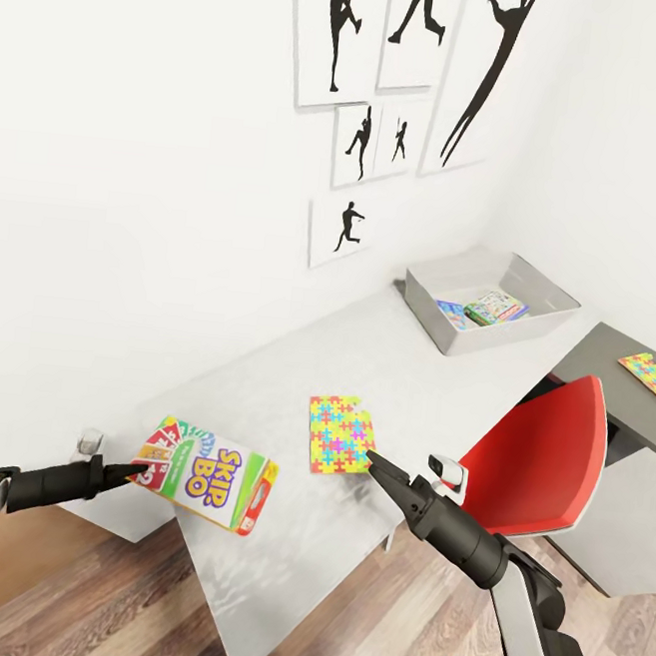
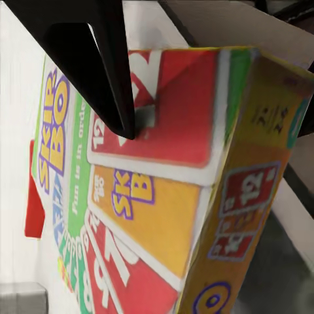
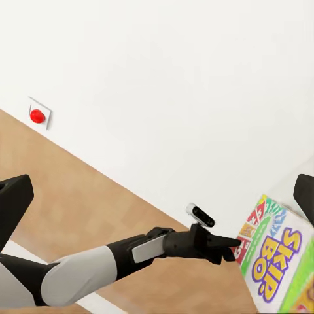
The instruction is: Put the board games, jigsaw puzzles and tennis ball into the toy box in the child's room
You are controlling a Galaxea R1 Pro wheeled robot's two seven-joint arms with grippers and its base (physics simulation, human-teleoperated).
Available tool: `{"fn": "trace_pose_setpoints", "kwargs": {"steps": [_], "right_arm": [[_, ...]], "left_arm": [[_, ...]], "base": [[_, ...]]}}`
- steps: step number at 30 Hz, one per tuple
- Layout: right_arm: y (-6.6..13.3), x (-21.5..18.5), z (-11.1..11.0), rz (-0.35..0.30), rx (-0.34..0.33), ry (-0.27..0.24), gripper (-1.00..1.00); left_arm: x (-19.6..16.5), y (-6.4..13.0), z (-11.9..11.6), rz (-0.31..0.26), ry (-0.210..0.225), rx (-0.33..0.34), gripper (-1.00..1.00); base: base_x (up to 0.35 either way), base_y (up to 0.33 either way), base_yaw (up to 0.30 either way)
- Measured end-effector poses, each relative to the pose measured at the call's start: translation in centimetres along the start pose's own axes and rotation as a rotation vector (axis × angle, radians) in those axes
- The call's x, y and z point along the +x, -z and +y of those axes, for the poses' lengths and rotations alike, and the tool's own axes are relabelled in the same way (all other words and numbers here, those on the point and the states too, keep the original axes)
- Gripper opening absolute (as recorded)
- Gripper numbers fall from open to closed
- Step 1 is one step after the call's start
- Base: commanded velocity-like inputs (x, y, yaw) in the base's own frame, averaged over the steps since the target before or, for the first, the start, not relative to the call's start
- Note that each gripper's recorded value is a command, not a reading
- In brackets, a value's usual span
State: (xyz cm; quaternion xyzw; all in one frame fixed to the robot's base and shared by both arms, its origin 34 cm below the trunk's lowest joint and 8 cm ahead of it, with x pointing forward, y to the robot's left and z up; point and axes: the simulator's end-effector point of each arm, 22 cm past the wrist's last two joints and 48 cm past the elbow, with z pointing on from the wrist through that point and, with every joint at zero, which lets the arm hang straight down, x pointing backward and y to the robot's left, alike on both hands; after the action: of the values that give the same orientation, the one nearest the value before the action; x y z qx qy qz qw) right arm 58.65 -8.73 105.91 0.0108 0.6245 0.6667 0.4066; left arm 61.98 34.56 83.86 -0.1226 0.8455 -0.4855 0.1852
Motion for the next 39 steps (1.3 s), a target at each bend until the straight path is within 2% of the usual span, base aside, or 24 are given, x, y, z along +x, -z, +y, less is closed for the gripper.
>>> {"fn": "trace_pose_setpoints", "kwargs": {"steps": [4,16,20,39], "right_arm": [[0.0,0.0,0.0,0.000,0.001,0.000,1.00],[0.0,0.0,0.0,0.000,0.002,0.000,1.00],[0.0,0.0,-0.1,0.000,0.002,0.000,1.00],[0.0,0.0,-0.1,-0.001,0.004,-0.001,1.00]], "left_arm": [[0.0,0.1,-1.7,0.004,-0.001,0.076,-1.00],[-0.4,0.6,-2.5,0.000,-0.002,0.108,-1.00],[-0.4,0.9,-4.0,0.001,-0.005,0.176,-1.00],[-0.6,1.4,-3.8,0.001,-0.008,0.168,-1.00]], "base": [[0.000,0.000,0.000],[0.000,0.000,0.000],[-0.133,0.000,0.000],[-0.110,0.000,0.000]]}}
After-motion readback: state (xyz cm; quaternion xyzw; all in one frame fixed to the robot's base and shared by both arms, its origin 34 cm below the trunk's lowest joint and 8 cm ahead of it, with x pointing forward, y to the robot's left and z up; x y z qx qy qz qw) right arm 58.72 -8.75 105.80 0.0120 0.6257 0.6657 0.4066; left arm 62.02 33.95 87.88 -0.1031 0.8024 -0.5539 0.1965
